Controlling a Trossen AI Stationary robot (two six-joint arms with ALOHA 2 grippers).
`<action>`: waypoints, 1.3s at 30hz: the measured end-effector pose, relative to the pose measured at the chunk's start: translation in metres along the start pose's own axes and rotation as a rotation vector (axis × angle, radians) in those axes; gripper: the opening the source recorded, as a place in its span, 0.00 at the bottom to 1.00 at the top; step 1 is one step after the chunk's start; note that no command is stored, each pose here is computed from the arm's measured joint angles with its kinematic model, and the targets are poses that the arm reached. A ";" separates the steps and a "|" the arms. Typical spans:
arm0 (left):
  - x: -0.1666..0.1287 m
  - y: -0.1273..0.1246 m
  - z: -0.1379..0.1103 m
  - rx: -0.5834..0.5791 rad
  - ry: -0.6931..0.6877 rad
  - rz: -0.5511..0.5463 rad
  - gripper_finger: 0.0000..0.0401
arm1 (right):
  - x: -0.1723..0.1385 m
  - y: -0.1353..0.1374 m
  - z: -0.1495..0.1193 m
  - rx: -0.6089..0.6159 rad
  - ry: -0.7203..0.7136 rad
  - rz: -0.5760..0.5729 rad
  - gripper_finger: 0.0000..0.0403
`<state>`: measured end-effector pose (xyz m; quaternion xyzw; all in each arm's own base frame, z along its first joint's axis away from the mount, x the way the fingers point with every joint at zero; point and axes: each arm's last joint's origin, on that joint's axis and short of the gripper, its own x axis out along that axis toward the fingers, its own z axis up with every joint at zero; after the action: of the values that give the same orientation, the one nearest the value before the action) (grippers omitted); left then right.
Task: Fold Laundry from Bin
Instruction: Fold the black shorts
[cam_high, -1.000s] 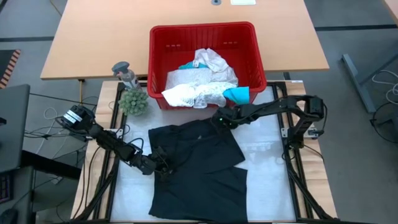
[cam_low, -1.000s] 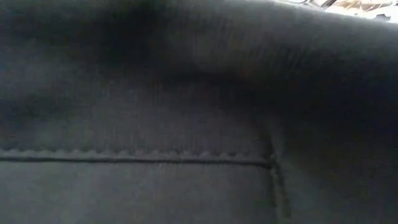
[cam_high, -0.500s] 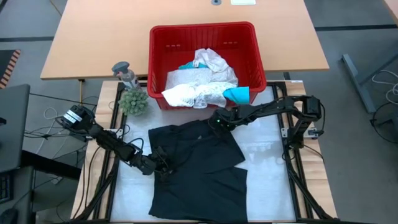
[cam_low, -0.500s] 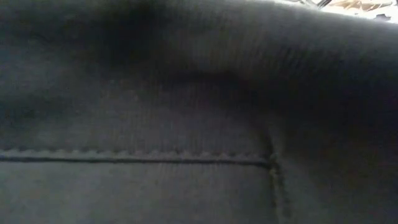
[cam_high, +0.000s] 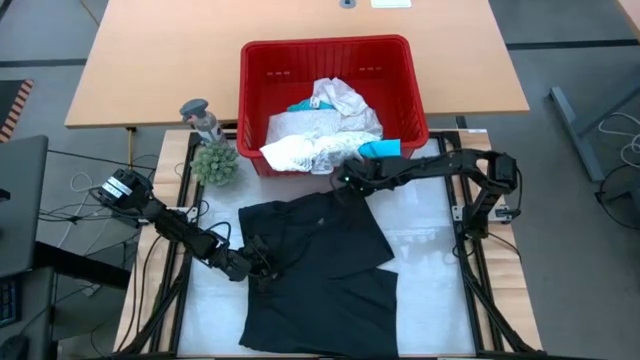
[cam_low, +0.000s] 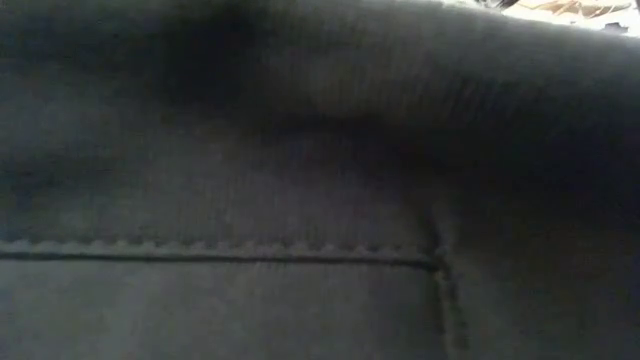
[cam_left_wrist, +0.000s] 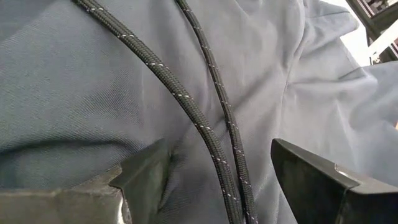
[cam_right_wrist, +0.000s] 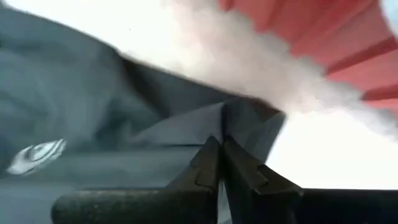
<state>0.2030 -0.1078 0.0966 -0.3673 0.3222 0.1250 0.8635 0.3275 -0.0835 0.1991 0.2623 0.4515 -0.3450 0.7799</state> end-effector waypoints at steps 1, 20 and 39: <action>0.000 0.000 0.000 0.000 0.000 0.000 0.68 | -0.001 -0.002 0.003 0.005 -0.009 -0.012 0.11; 0.000 0.000 0.000 -0.001 0.000 -0.001 0.68 | -0.053 -0.012 0.017 -0.133 0.112 -0.145 0.58; -0.017 -0.030 0.050 -0.166 -0.125 -0.223 0.68 | -0.087 0.061 -0.109 -0.047 -0.074 0.390 0.54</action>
<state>0.2274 -0.0927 0.1507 -0.4624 0.2137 0.0770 0.8571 0.2870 0.0591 0.2326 0.3134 0.3711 -0.1863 0.8540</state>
